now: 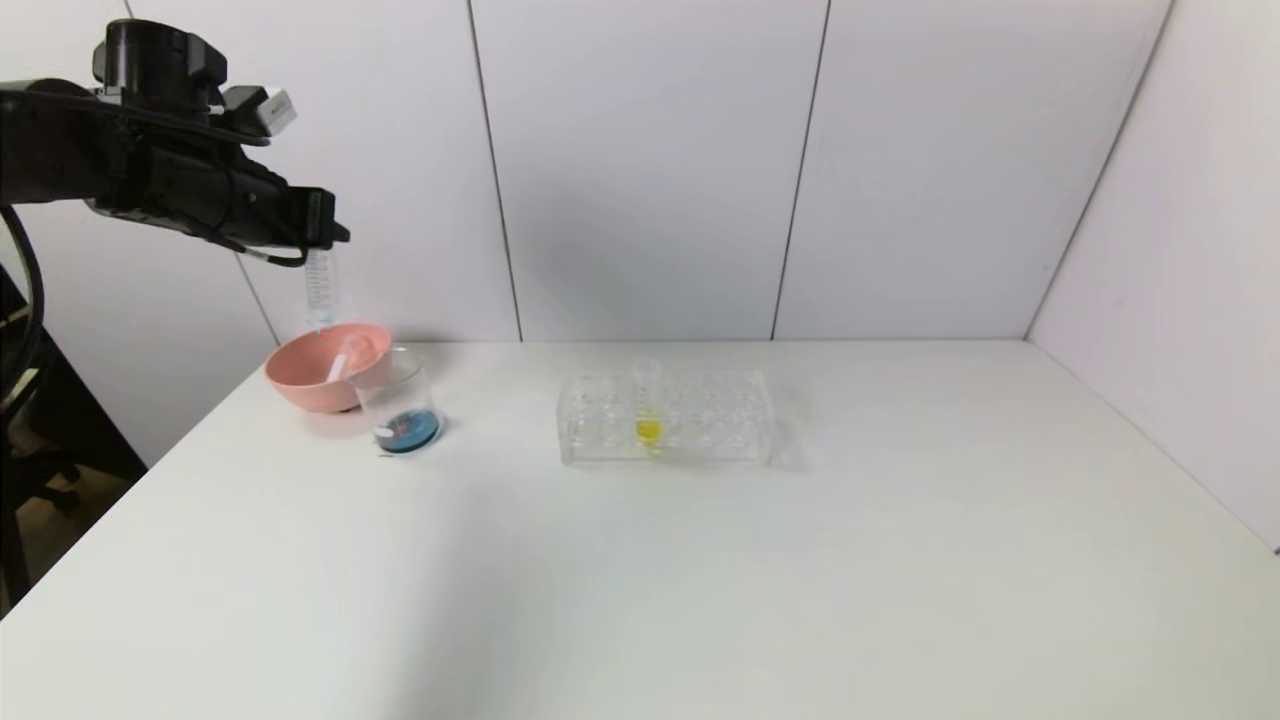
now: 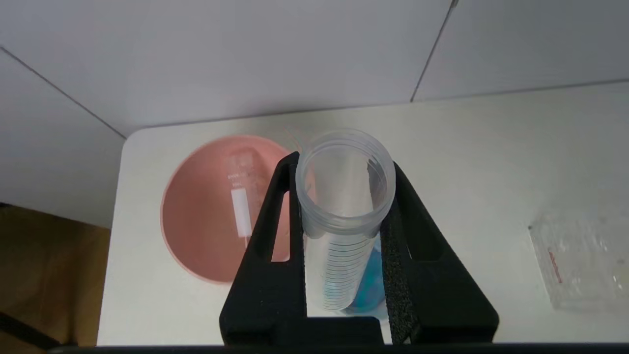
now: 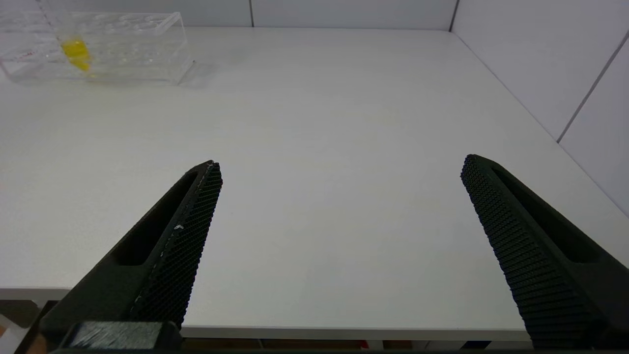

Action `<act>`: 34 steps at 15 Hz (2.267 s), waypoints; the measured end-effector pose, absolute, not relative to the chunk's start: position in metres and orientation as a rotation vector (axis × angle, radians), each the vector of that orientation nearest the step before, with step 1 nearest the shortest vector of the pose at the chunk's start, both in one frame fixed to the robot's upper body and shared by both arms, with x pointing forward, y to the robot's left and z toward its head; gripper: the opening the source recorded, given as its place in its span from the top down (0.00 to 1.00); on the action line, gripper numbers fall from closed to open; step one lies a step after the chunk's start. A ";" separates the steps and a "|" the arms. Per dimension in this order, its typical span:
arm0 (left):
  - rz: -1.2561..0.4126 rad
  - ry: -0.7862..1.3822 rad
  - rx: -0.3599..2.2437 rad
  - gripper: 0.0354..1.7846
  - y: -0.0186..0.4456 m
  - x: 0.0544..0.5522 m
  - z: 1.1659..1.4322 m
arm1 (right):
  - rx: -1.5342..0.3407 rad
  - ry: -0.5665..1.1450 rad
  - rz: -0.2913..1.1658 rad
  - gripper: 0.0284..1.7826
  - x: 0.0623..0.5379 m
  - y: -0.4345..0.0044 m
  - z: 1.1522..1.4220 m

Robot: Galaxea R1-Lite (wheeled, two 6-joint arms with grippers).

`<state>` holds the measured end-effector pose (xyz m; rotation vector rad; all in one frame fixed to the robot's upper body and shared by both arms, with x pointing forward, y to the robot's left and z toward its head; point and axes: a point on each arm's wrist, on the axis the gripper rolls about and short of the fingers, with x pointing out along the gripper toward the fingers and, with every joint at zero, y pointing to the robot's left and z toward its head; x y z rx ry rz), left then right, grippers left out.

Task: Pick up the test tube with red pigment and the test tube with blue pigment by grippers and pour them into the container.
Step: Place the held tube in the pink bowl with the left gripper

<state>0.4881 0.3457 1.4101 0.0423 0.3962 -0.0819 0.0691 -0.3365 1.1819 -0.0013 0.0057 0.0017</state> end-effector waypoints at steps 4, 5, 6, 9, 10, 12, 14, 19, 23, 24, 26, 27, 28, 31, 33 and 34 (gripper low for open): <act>-0.072 0.329 0.047 0.76 0.348 0.507 1.395 | -0.001 0.006 0.001 0.00 0.069 -0.337 1.182; -0.069 0.330 0.045 0.76 0.350 0.511 1.390 | -0.001 0.006 0.001 0.00 0.069 -0.337 1.182; -0.064 0.335 0.043 0.76 0.352 0.514 1.384 | -0.001 0.006 0.002 0.00 0.069 -0.337 1.182; -0.043 0.329 0.041 0.76 0.361 0.521 1.367 | -0.001 0.006 0.001 0.00 0.069 -0.337 1.182; -0.037 0.319 0.041 0.76 0.364 0.524 1.360 | -0.001 0.006 0.001 0.00 0.069 -0.337 1.182; -0.021 0.296 0.043 0.76 0.370 0.529 1.346 | -0.001 0.006 0.002 0.00 0.069 -0.337 1.182; 0.018 0.280 0.044 0.76 0.376 0.534 1.333 | -0.001 0.006 0.001 0.00 0.069 -0.337 1.182; 0.088 0.274 0.036 0.76 0.395 0.542 1.303 | -0.001 0.006 0.001 0.00 0.069 -0.337 1.182; 0.110 0.261 0.032 0.76 0.410 0.546 1.283 | -0.001 0.006 0.002 0.00 0.069 -0.337 1.182; 0.111 0.269 0.031 0.76 0.411 0.546 1.280 | -0.001 0.006 0.002 0.00 0.069 -0.337 1.182; 0.110 0.282 0.029 0.76 0.411 0.547 1.275 | -0.001 0.006 0.001 0.00 0.069 -0.337 1.182; 0.111 0.289 0.028 0.76 0.412 0.547 1.273 | -0.001 0.006 0.001 0.00 0.069 -0.337 1.182; 0.113 0.293 0.028 0.76 0.412 0.547 1.272 | -0.001 0.006 0.001 0.00 0.069 -0.337 1.182; 0.113 0.306 0.027 0.75 0.414 0.547 1.268 | -0.001 0.006 0.001 0.00 0.069 -0.337 1.182; 0.117 0.303 0.028 0.69 0.415 0.548 1.267 | -0.001 0.006 0.001 0.00 0.069 -0.337 1.182; 0.116 0.303 0.028 0.63 0.415 0.548 1.267 | -0.001 0.006 0.001 0.00 0.069 -0.337 1.182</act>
